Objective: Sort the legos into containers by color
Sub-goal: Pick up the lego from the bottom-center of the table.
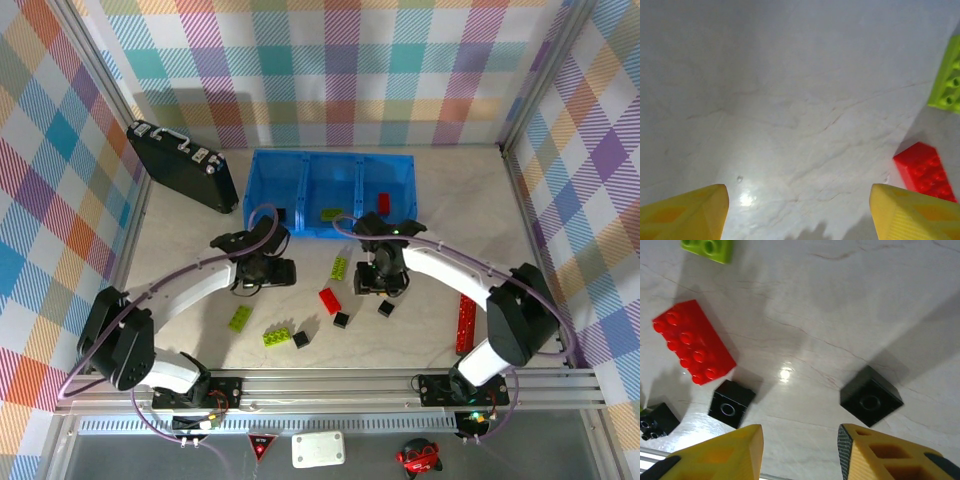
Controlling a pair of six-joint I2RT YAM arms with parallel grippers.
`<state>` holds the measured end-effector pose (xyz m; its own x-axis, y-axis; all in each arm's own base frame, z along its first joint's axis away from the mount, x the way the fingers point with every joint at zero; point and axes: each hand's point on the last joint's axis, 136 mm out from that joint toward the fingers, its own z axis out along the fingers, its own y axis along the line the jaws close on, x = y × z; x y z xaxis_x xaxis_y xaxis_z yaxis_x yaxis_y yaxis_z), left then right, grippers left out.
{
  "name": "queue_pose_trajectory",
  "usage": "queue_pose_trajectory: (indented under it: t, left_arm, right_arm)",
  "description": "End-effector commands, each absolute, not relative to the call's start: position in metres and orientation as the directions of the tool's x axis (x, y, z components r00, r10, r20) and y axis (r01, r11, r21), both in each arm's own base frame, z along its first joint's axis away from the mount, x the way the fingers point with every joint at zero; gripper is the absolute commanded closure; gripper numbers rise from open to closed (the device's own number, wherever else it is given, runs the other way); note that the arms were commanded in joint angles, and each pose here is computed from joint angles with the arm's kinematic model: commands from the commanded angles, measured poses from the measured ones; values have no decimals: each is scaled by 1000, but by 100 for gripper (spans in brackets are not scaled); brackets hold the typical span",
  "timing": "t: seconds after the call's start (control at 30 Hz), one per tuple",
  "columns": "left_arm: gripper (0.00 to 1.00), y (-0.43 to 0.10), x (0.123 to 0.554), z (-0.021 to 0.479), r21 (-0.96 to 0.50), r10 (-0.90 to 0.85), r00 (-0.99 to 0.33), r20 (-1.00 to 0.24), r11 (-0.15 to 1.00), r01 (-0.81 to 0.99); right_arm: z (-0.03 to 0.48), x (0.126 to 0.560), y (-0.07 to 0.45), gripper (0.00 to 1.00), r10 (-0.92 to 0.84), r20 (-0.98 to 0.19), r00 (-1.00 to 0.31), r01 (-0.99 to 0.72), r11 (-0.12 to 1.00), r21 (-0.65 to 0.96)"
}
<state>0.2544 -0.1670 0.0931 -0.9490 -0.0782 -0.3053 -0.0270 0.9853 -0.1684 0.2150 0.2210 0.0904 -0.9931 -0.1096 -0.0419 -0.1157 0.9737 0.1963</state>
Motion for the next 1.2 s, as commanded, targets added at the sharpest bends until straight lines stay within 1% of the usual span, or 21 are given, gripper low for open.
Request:
queue_pose_trajectory:
  t: [0.0,0.23,0.5,0.7,0.83,1.17]
  left_arm:
    - [26,-155,243,95,-177,-138,-937,-320,981,-85]
    - [25,-130,221,93,-156,-188,-929,-319,977,-144]
    - [25,-120,207,104,-186,-217,-919,-328,969,-163]
    - [25,-116,201,110,-201,-230,-913,-337,965,-169]
    - [25,-115,199,115,-224,-244,-905,-348,959,-173]
    - [24,-108,193,115,-222,-259,-897,-359,957,-188]
  right_arm:
    - [93,217,243,55,-164,-43,-986,-169,963,211]
    - [85,218,275,56,-240,-21,-970,-240,952,192]
    - [73,219,301,57,-303,9,-953,-298,941,161]
    - [57,221,310,58,-335,44,-941,-327,936,130]
    - [47,222,311,56,-347,67,-935,-340,935,104]
    - [26,219,320,55,-367,111,-923,-358,929,93]
